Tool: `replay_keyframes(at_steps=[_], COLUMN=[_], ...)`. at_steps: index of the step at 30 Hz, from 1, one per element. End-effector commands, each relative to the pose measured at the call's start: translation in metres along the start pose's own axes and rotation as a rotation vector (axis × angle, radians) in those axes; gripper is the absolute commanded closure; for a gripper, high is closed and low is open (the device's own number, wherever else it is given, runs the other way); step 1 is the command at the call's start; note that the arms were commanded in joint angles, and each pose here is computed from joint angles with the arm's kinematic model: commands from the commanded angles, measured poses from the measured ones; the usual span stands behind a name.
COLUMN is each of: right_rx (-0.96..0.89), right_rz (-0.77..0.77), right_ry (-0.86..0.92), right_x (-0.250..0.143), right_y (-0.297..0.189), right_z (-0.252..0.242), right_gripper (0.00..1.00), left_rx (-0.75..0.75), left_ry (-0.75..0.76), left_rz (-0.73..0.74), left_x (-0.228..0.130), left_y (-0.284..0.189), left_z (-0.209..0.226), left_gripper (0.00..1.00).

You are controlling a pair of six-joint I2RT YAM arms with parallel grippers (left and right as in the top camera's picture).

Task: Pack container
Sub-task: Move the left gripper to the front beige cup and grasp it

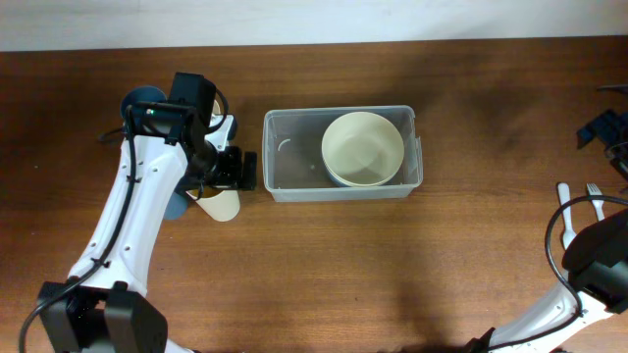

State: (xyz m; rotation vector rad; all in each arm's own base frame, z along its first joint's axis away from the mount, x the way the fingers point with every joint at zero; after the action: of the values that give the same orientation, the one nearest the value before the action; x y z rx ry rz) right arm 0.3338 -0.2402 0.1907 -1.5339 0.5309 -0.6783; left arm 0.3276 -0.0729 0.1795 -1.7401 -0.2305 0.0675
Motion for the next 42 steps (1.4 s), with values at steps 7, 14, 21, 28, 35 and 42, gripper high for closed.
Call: replay_keyframes(at_steps=[7,14,21,28,35,42], right_rx=[-0.012,-0.012,-0.012,-0.012,-0.012,-0.012], right_rz=[-0.002,-0.001,-0.001,-0.002,-0.002,-0.001], right_ry=[0.007,0.007,0.007,0.007,0.007,0.007], right_x=[0.001,0.001,0.001,0.001,0.001,0.001], right_y=[0.001,0.001,0.001,0.001,0.001,0.001], right_z=[-0.003,-0.003,-0.003,-0.003,-0.003,-0.003], right_gripper=[0.01,0.01,0.01,0.01,0.01,0.01], left_rx=[0.109,0.105,0.092,0.097,0.110,0.118], left_ry=[-0.017,-0.015,0.013,0.011,0.008,0.004], left_rz=[0.069,0.057,0.014,0.027,0.062,0.088], left_x=[-0.007,0.003,0.013,0.012,0.011,0.010], left_y=[0.010,0.020,0.021,0.024,0.035,0.042], left_z=[0.016,0.014,0.011,0.012,0.013,0.015], left_gripper=[0.00,0.00,0.00,0.11,0.18,0.52])
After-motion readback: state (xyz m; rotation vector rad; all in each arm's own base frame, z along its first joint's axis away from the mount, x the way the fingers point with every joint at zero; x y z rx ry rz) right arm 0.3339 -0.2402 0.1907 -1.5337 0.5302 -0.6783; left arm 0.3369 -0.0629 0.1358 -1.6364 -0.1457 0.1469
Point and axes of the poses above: each gripper's point midway between its finger pads, its own y axis out along the fingers, its own z axis along the line the jaws close on, x = y × z, the point moved 2 cm from there along -y, back along the fingers, and after that the axes turned 15 degrees about -y, right-handed, at the moved point
